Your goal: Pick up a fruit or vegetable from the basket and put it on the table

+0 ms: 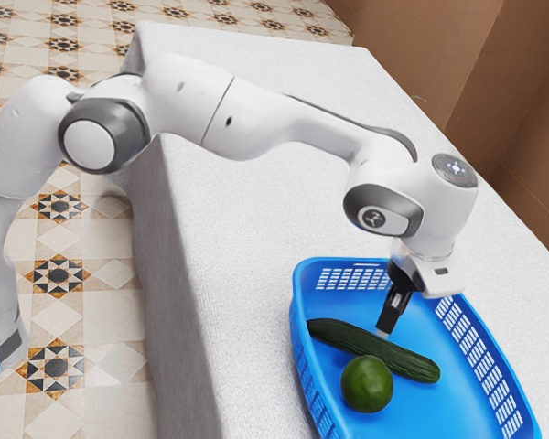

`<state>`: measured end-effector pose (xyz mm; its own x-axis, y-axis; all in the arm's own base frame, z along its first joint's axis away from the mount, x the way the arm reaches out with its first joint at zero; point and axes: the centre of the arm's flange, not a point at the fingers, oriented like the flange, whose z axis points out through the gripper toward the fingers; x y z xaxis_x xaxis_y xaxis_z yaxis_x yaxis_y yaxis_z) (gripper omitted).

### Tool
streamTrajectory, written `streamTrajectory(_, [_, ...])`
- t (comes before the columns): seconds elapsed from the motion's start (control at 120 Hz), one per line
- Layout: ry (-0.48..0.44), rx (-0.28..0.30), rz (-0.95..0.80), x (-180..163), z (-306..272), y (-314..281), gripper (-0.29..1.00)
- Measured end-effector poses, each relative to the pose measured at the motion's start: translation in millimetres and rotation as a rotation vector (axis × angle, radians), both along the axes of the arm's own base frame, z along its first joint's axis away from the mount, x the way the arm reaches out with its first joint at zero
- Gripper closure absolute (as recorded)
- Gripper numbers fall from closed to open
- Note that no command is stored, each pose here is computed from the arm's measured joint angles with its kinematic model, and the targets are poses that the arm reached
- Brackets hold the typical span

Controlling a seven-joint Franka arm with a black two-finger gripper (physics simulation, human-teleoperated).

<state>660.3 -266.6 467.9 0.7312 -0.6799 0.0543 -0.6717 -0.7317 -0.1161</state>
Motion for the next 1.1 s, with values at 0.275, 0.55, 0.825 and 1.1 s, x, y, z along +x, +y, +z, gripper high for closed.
streamTrajectory(0.275, [-0.010,-0.087,0.093,9,-15,-4,0.00])
streamTrajectory(0.55, [-0.020,-0.143,0.150,16,-29,-9,0.00])
streamTrajectory(0.825, [-0.029,-0.164,0.179,20,-37,-13,0.00])
streamTrajectory(1.1, [0.007,-0.146,0.194,13,-57,-14,0.00])
